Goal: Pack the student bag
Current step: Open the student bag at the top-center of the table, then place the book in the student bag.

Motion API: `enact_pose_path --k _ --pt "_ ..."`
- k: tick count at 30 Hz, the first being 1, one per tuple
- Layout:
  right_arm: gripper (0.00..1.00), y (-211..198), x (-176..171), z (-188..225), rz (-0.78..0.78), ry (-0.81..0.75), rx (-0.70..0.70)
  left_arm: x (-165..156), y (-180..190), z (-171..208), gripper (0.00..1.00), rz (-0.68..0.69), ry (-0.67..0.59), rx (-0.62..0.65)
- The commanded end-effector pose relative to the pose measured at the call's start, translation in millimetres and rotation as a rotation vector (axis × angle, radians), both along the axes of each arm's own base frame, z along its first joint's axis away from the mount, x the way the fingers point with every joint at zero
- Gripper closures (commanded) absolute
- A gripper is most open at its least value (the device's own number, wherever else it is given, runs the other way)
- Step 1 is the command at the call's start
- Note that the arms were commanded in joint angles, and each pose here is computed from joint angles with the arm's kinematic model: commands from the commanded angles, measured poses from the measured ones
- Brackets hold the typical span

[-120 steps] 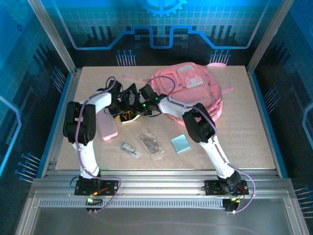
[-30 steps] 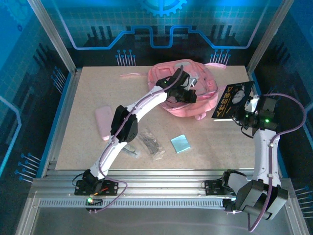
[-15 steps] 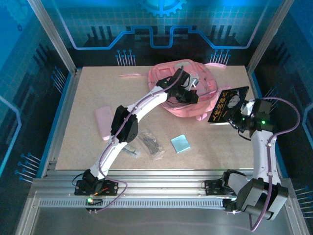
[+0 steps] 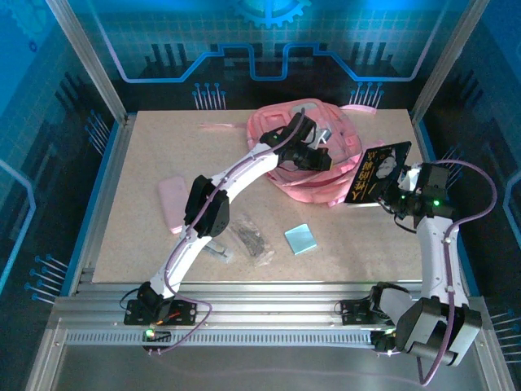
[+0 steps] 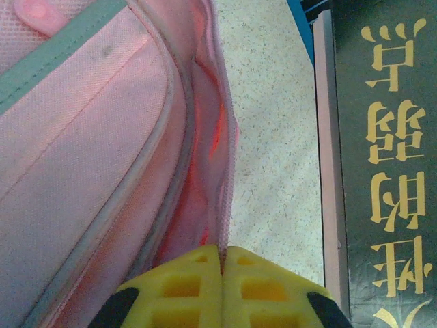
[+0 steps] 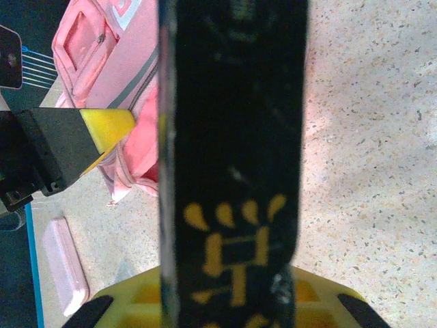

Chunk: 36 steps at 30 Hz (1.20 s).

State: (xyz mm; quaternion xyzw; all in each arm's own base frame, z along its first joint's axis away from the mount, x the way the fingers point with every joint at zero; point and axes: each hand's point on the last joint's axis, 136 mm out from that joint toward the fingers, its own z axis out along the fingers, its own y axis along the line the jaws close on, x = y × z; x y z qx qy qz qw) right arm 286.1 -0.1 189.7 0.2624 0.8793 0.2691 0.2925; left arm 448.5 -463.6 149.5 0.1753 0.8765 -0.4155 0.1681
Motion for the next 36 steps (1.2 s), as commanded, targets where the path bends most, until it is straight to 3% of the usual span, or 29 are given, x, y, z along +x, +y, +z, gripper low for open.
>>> enact_pose_path --k 1,9,16,21,27,36 --pt "1.0 3.7 8.1 11.9 0.02 -0.069 -0.007 -1.1 1.7 17.7 1.0 -0.01 -0.033 -0.019" --pt "1.0 11.6 5.0 8.3 0.054 -0.058 0.02 6.8 8.4 64.5 1.0 0.025 -0.15 -0.036" --pt "1.0 44.9 -7.5 4.7 0.15 -0.046 0.227 27.6 23.9 152.9 1.0 0.131 -0.315 -0.119" --pt "1.0 67.4 -3.4 10.9 0.2 -0.092 0.377 45.2 42.6 186.3 1.0 0.204 -0.36 -0.184" --pt "1.0 108.8 24.0 17.9 0.29 -0.133 0.428 43.6 44.2 202.8 1.0 0.203 -0.396 -0.21" --pt "1.0 165.4 102.7 28.9 0.418 -0.203 0.454 40.4 46.0 210.6 1.0 0.201 -0.406 -0.218"
